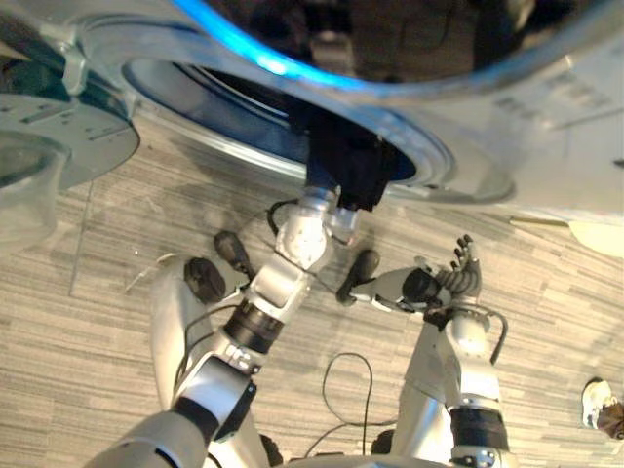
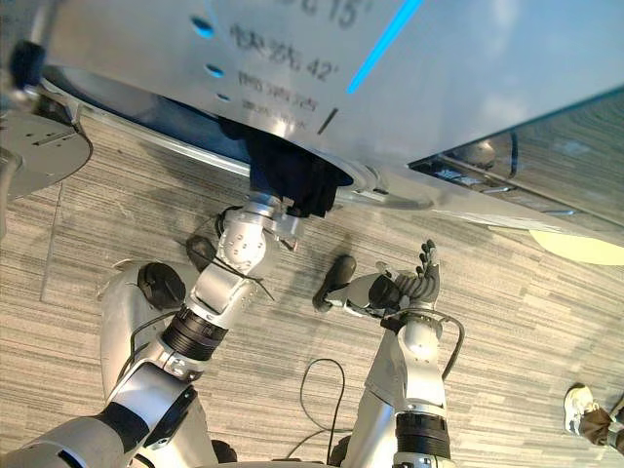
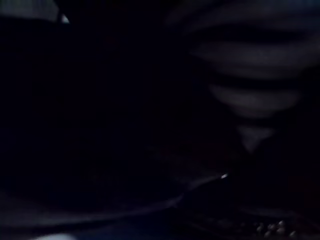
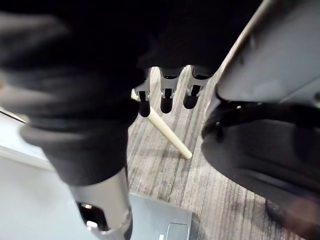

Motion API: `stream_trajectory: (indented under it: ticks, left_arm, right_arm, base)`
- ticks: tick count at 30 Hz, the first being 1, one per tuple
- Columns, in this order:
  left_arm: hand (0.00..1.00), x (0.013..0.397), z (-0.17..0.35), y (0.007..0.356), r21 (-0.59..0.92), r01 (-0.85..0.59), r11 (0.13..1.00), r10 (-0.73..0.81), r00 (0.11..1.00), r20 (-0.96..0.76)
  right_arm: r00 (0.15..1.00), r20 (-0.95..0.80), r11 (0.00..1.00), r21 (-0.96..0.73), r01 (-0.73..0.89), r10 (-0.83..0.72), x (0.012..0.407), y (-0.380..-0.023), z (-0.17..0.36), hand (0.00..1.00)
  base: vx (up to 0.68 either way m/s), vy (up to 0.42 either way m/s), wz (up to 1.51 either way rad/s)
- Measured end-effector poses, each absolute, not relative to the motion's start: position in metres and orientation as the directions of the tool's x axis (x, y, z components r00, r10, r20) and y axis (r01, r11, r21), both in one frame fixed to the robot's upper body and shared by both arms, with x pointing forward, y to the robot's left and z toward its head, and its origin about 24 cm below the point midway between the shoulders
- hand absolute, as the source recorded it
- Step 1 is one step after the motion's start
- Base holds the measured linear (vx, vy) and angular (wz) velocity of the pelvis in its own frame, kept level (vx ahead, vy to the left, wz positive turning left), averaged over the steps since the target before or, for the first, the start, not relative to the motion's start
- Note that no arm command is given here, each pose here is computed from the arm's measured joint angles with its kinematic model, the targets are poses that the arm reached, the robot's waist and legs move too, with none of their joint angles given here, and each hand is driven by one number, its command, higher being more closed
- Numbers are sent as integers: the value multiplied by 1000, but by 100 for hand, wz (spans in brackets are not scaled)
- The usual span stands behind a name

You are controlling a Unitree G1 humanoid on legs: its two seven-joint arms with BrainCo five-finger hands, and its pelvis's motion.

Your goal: Pick up the laundry basket with both hands and put the clothes into the washing machine.

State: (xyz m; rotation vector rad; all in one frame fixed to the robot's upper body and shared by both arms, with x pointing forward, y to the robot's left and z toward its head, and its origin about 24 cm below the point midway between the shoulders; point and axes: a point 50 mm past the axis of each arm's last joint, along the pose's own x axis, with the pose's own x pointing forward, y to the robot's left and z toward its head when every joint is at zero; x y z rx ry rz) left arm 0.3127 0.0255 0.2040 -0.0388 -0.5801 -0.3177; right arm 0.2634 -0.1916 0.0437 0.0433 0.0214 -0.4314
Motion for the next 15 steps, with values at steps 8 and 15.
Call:
stream_trajectory:
  ticks: [8,15]
  left_arm:
    - [100,337,279,14,255,137,957,-274,710,649]
    - [100,312,391,16,96,226,969,-202,514,834]
  right_arm:
    - [915,13,913,73,401,-403,269,-190,52,0]
    - [929,54,925,122,359,-367,278,-183,64,0]
  base:
    - [6,7,-7]
    - [-3,50,-23]
